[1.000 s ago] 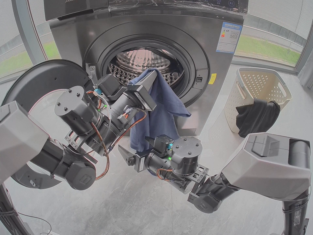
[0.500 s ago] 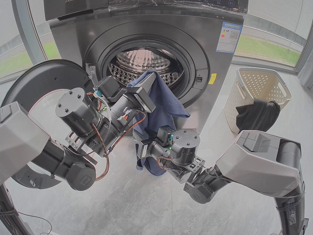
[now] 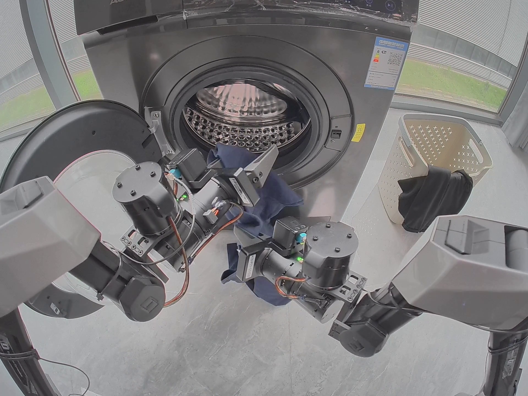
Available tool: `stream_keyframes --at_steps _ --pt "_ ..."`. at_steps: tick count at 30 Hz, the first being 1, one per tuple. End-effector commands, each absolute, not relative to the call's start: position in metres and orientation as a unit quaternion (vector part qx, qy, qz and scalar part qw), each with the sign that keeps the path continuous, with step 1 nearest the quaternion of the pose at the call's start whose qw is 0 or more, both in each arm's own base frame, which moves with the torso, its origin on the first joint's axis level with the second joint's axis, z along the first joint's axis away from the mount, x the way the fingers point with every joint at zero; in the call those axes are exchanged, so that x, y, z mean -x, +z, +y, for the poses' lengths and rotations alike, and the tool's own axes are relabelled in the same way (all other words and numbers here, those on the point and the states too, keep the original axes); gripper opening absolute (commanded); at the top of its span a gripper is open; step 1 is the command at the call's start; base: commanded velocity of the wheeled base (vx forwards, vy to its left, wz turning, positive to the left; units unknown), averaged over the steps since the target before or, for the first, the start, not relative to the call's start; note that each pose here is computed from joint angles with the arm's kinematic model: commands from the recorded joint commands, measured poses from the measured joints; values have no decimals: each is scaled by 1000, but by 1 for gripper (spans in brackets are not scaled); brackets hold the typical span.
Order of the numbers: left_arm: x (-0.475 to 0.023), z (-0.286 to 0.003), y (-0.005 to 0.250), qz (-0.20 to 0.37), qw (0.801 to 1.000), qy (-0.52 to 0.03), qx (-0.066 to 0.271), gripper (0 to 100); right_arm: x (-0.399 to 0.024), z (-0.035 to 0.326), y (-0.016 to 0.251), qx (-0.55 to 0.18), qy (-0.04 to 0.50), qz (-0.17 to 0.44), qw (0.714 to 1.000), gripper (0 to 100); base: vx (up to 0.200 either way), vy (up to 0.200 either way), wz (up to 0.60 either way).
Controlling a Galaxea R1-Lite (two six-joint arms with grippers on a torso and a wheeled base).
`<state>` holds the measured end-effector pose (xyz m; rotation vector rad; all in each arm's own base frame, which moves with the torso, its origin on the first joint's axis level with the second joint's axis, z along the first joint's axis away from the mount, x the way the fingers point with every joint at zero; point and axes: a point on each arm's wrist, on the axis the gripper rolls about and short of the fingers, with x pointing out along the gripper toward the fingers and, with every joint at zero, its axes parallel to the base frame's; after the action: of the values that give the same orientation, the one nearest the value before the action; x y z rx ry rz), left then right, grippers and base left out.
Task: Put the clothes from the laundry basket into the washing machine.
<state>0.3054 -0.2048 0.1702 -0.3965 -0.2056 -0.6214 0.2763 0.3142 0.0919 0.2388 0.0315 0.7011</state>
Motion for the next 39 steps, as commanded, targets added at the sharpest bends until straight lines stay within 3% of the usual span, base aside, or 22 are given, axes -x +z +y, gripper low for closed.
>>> stream_keyframes --at_steps 1,7,16,26,30,39 --pt "-321 -197 149 -77 940 -277 185 100 -259 302 114 -125 354 7 927 0 0 0 0" --pt "-329 -184 151 -83 944 -259 185 100 -256 291 122 -130 350 2 928 0 0 0 0" --pt "-319 -170 155 -89 948 -242 187 100 -293 261 147 -162 280 -39 945 0 0 0 0" --pt "-277 -179 120 -12 940 -304 156 100 -308 255 173 -187 246 -74 948 0 0 0 0" --pt "-264 -178 98 32 933 -339 115 100 -305 255 189 -195 249 -85 945 0 0 0 0" --pt "-271 -182 64 77 935 -336 83 100 -301 257 199 -199 255 -93 942 0 0 0 0"
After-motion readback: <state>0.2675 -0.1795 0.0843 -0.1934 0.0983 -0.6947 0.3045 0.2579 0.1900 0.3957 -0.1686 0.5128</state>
